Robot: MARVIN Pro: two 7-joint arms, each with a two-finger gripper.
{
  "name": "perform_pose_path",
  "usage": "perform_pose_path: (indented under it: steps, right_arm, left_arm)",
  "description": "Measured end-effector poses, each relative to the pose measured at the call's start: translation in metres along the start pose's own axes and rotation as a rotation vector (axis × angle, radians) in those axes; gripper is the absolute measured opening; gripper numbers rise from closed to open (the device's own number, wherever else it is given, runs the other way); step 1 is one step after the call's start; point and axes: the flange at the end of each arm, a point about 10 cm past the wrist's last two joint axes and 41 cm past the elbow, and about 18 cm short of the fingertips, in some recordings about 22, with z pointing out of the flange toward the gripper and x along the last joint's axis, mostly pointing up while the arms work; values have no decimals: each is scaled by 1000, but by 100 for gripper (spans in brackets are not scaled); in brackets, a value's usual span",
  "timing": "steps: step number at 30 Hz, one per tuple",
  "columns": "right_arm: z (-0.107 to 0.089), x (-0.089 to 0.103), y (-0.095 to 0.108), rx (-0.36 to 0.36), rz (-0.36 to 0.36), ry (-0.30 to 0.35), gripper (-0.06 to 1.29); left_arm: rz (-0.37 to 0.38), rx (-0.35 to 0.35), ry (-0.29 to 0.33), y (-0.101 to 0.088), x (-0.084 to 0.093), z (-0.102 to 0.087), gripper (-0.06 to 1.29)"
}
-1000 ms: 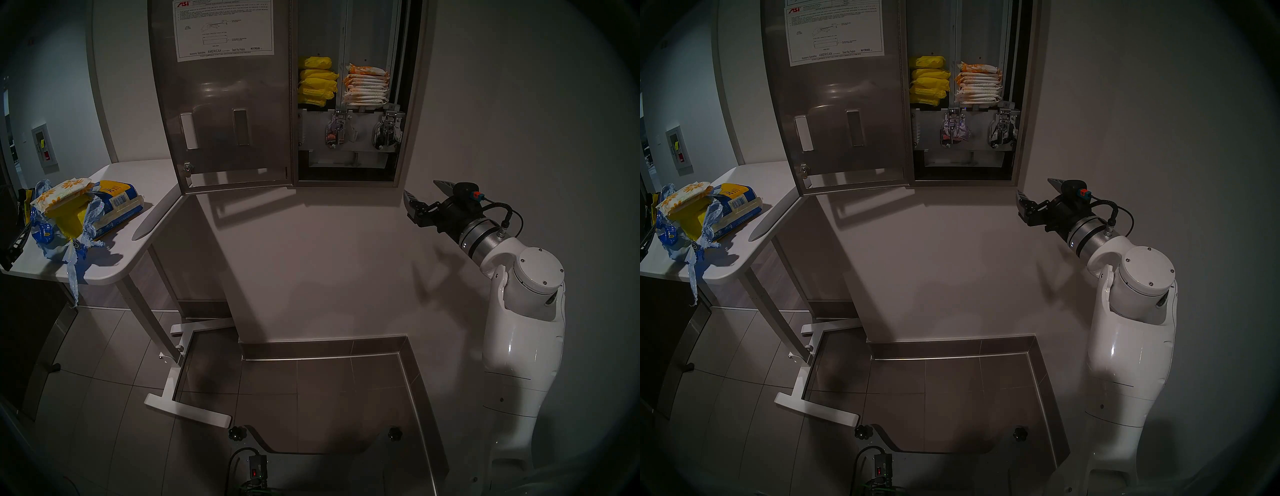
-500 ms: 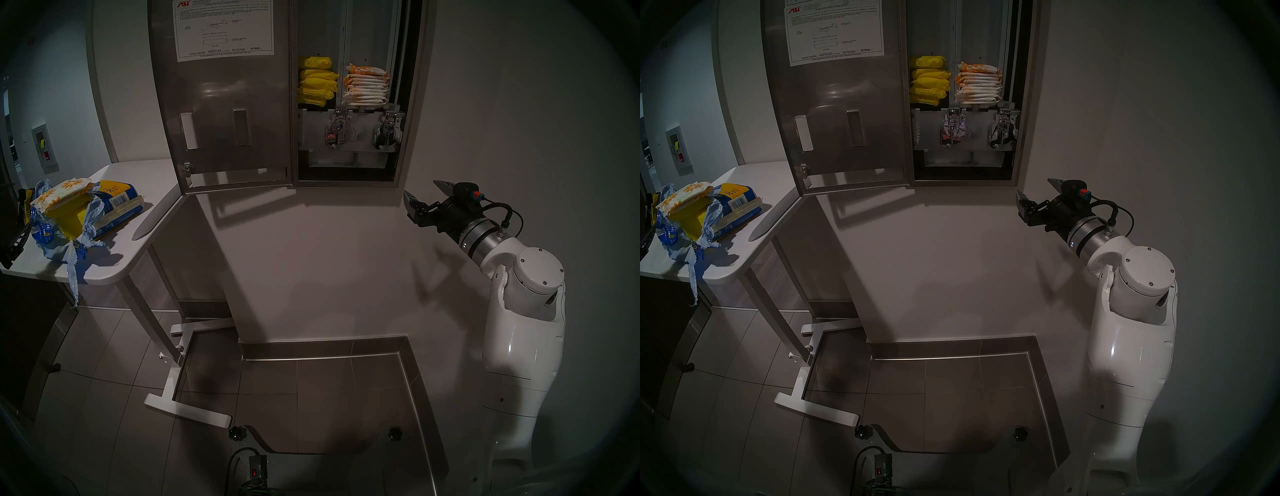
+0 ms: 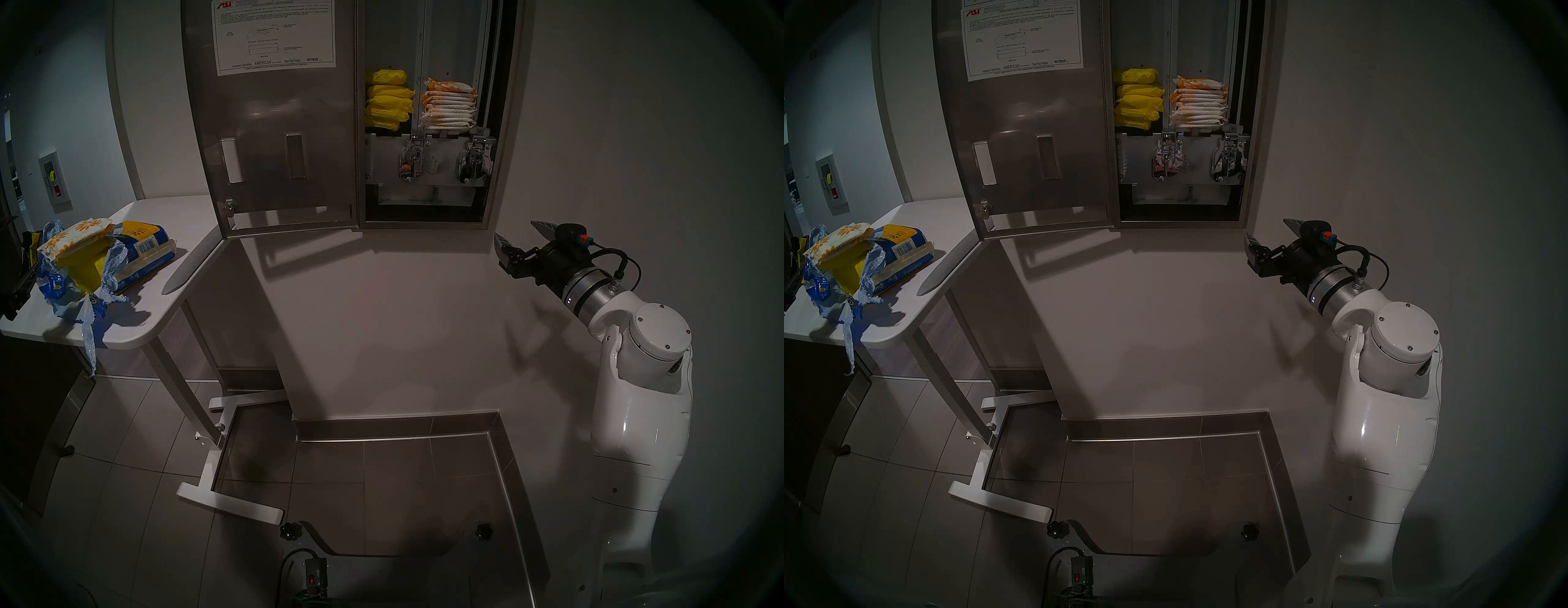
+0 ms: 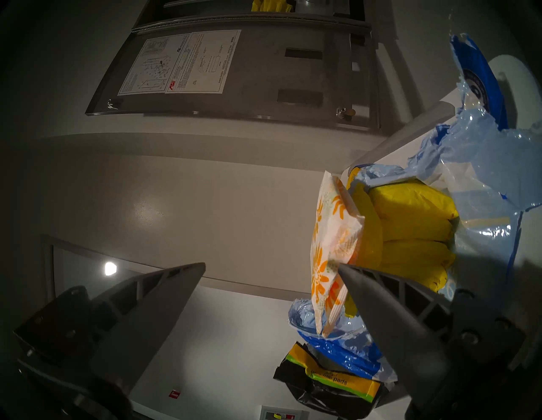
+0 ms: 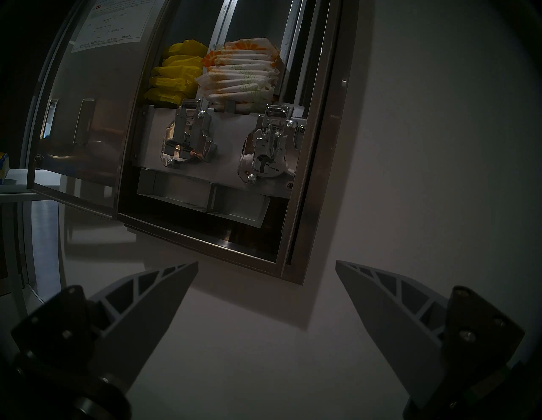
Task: Open the dispenser door, put the pads inside, close the door
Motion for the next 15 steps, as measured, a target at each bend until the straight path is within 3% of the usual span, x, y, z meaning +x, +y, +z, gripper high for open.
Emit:
perform_pose_path:
  steps: [15]
  right_arm:
    - [0, 0, 0, 0, 0, 0, 122]
  left_arm:
    - [-21, -4, 21, 6, 11, 18, 123]
